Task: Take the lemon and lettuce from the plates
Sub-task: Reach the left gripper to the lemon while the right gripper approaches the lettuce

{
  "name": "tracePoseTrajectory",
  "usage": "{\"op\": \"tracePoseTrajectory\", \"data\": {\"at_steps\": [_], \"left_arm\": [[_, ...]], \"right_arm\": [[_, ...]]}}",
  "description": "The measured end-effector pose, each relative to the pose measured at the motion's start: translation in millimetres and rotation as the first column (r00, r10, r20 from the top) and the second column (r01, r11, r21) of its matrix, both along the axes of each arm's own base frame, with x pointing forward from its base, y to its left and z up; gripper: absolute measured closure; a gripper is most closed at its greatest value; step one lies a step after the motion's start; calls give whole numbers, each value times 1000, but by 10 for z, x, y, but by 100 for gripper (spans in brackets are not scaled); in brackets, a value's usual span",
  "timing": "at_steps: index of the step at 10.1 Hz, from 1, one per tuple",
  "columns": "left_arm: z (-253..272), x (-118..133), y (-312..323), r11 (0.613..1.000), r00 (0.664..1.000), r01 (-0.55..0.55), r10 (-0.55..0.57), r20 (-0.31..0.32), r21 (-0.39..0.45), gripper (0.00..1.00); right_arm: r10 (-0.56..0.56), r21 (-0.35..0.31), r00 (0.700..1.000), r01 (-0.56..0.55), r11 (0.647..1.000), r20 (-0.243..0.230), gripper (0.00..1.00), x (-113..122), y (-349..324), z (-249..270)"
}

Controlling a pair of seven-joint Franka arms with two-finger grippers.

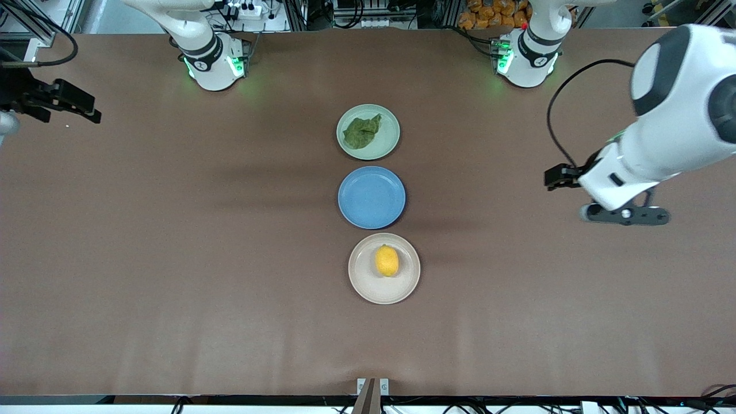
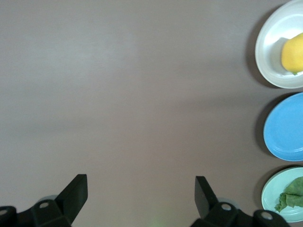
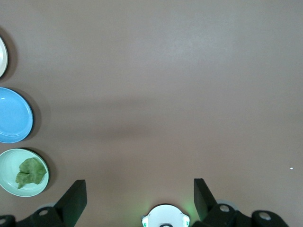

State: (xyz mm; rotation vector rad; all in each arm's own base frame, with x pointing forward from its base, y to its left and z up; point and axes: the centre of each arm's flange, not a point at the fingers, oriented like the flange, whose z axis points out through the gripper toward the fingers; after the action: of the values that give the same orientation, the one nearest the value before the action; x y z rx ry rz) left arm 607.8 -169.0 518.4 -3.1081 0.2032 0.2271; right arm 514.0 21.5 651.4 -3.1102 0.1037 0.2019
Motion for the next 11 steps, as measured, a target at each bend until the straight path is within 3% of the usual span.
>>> {"op": "tracePoseTrajectory", "data": {"at_steps": [4,11], "left_arm": [[-485,150,-374,998,1000,22,-23,-6,-55,0],[-1449,340,-1399,990,992,-68,80,98,-123,0]], "right_arm": [[-59,-27,998,58,998,-38,0,-34,506,-164],[-163,-59,986,161,985,-34,0,-103,1204,-438]]}}
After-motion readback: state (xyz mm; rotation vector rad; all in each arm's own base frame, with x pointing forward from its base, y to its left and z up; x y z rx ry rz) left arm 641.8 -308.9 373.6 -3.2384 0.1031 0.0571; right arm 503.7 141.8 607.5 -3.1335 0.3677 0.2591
